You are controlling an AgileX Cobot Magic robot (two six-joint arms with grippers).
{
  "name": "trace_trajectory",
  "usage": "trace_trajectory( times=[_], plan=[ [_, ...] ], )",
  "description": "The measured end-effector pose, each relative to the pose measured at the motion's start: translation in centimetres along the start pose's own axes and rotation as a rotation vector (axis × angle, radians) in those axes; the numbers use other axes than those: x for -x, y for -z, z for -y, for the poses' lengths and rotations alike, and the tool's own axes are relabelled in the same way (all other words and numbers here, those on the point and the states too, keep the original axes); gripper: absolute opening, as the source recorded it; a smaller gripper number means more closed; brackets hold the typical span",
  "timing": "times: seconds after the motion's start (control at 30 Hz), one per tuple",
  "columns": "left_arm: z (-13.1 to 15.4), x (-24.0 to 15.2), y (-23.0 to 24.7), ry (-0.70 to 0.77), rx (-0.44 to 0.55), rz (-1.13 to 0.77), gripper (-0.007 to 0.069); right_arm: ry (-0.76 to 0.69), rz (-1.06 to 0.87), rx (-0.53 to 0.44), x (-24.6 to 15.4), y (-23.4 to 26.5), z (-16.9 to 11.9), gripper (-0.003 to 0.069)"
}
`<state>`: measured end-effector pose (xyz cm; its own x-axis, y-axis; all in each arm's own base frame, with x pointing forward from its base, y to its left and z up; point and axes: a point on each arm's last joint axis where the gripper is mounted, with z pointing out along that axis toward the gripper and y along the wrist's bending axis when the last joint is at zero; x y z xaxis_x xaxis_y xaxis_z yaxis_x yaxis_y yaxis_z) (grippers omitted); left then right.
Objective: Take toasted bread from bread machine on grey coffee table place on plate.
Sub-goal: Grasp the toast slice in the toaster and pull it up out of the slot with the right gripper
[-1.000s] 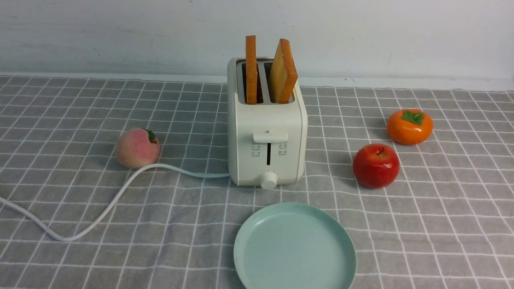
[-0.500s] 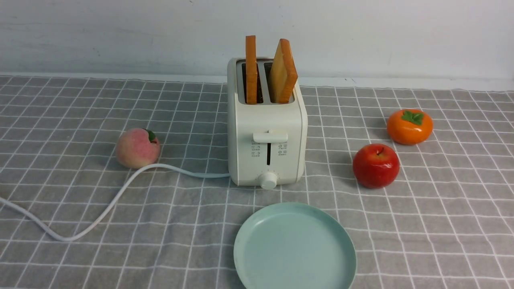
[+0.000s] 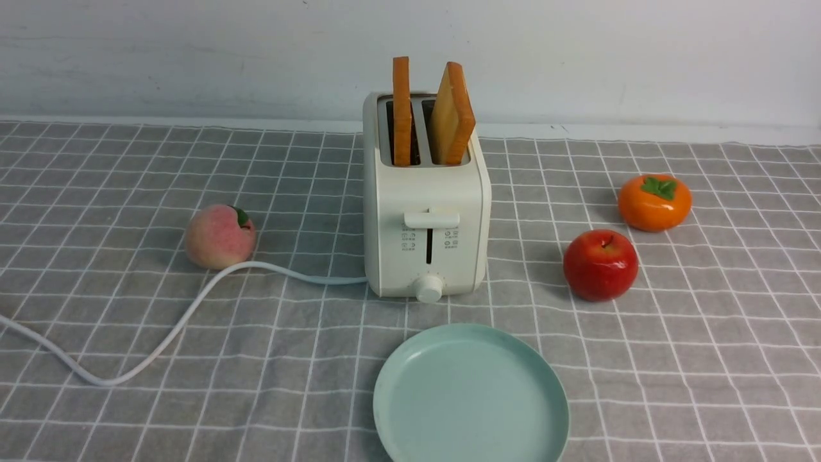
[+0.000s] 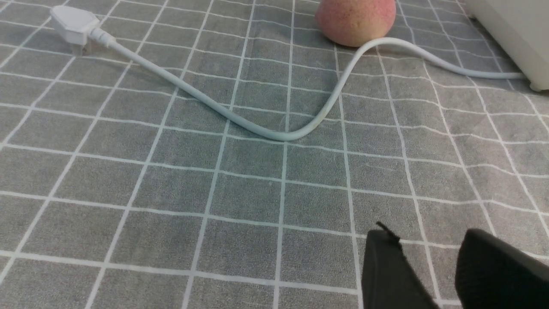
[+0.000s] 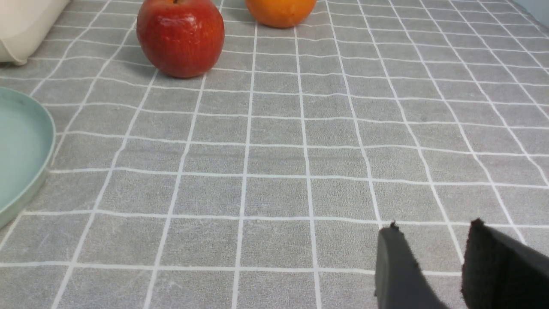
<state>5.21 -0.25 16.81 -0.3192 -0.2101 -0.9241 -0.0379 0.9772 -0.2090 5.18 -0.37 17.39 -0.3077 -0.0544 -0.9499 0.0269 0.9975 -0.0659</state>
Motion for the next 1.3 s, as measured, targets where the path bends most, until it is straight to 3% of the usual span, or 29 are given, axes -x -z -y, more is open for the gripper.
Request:
trace_trajectory(
  times=[0.4,0.8,1.07,1.17,1.2,1.27,1.3],
  plan=[
    [0.1,0.6,0.0,0.000,-0.011,0.066,0.0238,0.027,0.008,-0.011,0.1,0.0,0.1,0.0240],
    [0.3,1.7,0.2,0.000,-0.031,0.190,0.0238,-0.018,0.408,0.014,3.4,0.6,-0.1,0.0240],
    [0.3,1.9,0.2,0.003,-0.035,0.208,0.0238,-0.022,0.475,0.019,3.9,0.9,-0.1,0.0240],
    [0.5,2.6,0.4,0.131,-0.075,0.284,0.0238,-0.056,0.523,0.031,4.3,1.1,-0.2,0.0240],
    [0.6,3.3,0.6,0.299,-0.120,0.357,0.0238,-0.086,0.584,0.044,4.8,1.4,-0.2,0.0240],
    [0.5,3.8,0.9,0.404,-0.149,0.415,0.0238,-0.118,0.642,0.061,5.2,1.7,-0.2,0.0240],
    [0.3,4.6,1.3,0.526,-0.184,0.512,0.0238,-0.169,0.725,0.090,5.8,2.2,-0.2,0.0240]
  ],
)
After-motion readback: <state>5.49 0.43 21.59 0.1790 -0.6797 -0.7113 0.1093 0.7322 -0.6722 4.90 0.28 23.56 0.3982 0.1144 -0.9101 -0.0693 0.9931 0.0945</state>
